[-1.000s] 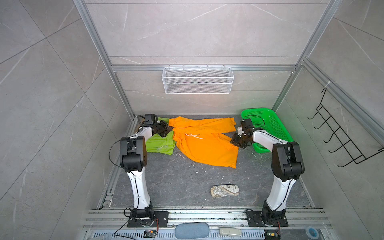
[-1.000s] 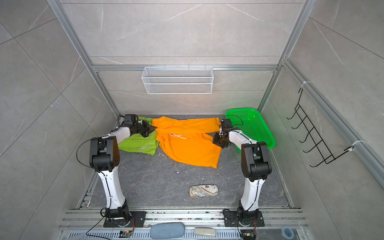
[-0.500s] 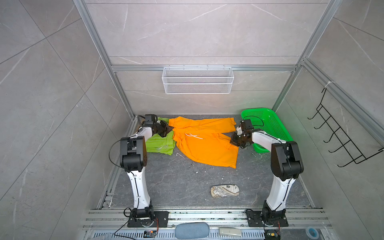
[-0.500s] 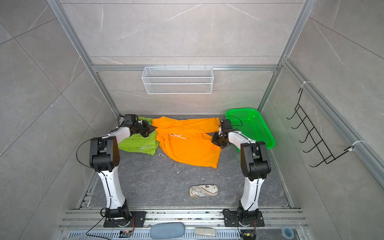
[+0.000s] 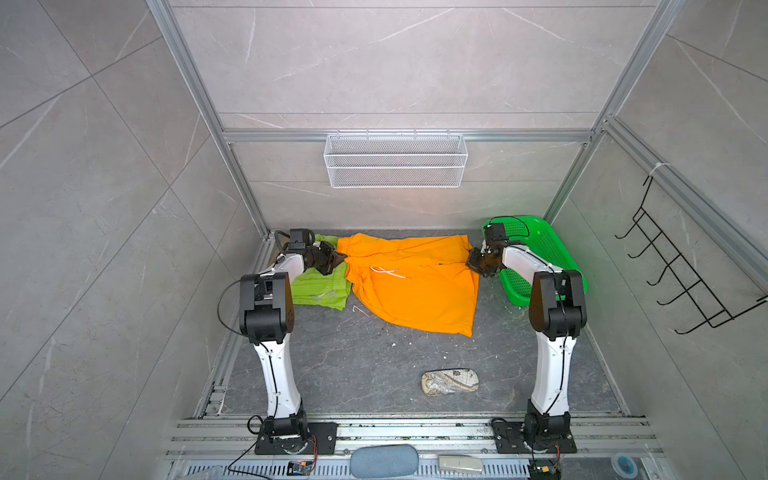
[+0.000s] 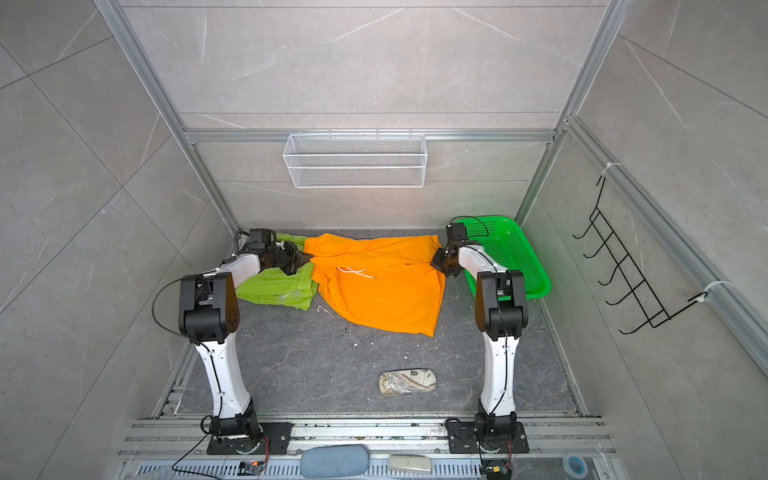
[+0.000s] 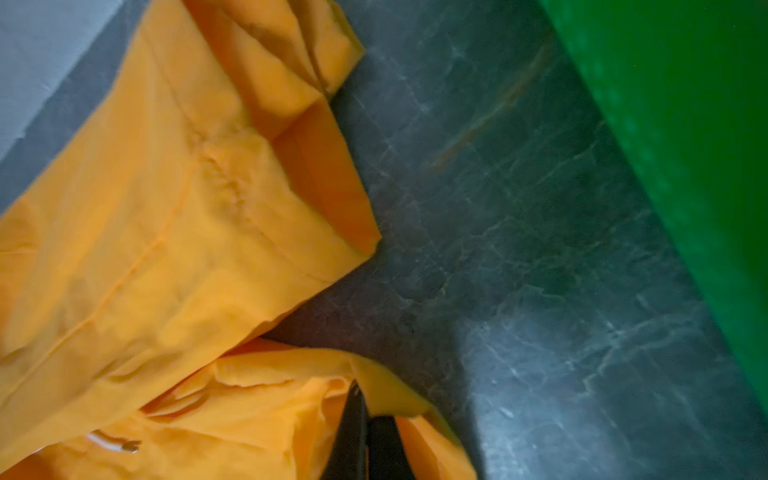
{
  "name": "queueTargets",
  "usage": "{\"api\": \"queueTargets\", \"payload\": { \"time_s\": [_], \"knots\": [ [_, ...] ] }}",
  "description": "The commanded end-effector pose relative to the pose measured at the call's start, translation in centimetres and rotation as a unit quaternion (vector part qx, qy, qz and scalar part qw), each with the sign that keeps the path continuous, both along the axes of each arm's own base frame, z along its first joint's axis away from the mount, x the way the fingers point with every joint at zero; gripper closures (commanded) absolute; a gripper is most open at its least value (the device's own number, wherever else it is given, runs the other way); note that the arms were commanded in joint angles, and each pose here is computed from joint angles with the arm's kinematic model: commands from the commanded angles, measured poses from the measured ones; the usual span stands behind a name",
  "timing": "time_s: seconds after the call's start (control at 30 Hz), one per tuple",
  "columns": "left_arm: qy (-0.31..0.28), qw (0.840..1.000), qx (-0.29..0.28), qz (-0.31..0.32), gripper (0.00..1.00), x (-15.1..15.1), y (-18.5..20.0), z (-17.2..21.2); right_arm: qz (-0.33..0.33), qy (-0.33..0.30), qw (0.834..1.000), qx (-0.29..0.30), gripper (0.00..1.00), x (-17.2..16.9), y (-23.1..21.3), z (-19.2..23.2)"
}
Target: Fold and stack the shorts
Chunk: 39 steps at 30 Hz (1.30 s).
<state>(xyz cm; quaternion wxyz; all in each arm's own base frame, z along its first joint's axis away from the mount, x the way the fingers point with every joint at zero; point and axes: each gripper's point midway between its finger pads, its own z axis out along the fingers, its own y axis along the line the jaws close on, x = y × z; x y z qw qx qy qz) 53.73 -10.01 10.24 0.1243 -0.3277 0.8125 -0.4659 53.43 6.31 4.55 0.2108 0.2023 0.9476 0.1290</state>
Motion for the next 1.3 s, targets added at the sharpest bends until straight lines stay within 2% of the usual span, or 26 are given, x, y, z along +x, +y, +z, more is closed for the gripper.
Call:
{"api": "queueTargets", "payload": {
  "time_s": [0.0,0.23,0.27,0.33,0.43,0.53,0.73,0.9,1.0,1.13,1.27],
  "knots": [
    [-0.03,1.0,0.002,-0.001,1.0,0.4,1.0,2.6,-0.012,0.024,0.998,-0.057,1.0,-0.2,-1.8,-1.4],
    [-0.032,0.999,0.002,0.005,1.0,0.6,1.6,2.8,-0.023,0.023,0.994,-0.105,0.96,0.6,-3.4,-1.9],
    [-0.031,0.999,0.002,0.005,1.0,0.6,1.6,2.7,-0.022,0.024,0.994,-0.107,0.93,0.7,-3.4,-2.0],
    [-0.031,0.999,0.002,0.004,1.0,0.5,1.6,2.8,-0.019,0.024,0.994,-0.103,0.83,0.8,-3.3,-1.9],
    [-0.031,0.999,0.002,0.004,1.0,0.5,1.6,2.7,-0.018,0.014,0.994,-0.104,0.73,0.9,-3.1,-0.6],
    [-0.032,0.999,0.002,0.005,1.0,0.5,1.7,2.9,-0.01,-0.011,0.996,-0.089,0.56,1.0,-2.3,1.8],
    [-0.044,0.999,0.0,0.003,1.0,0.7,1.6,4.0,-0.004,-0.065,0.997,-0.035,0.37,1.5,-0.4,6.4],
    [-0.047,0.999,0.001,0.0,1.0,0.6,1.5,4.3,0.012,-0.077,0.997,-0.001,0.16,3.7,1.1,6.7],
    [-0.044,0.999,0.0,-0.001,1.0,0.5,1.5,4.1,0.029,-0.081,0.996,0.022,0.07,5.5,2.3,6.0],
    [-0.044,0.999,-0.003,-0.01,1.0,0.4,1.3,4.0,0.049,-0.081,0.995,0.024,0.01,7.4,2.9,5.0],
    [-0.039,0.999,0.001,-0.018,1.0,0.1,1.2,3.6,0.064,-0.077,0.995,0.026,0.01,8.6,3.3,3.8]
  ]
}}
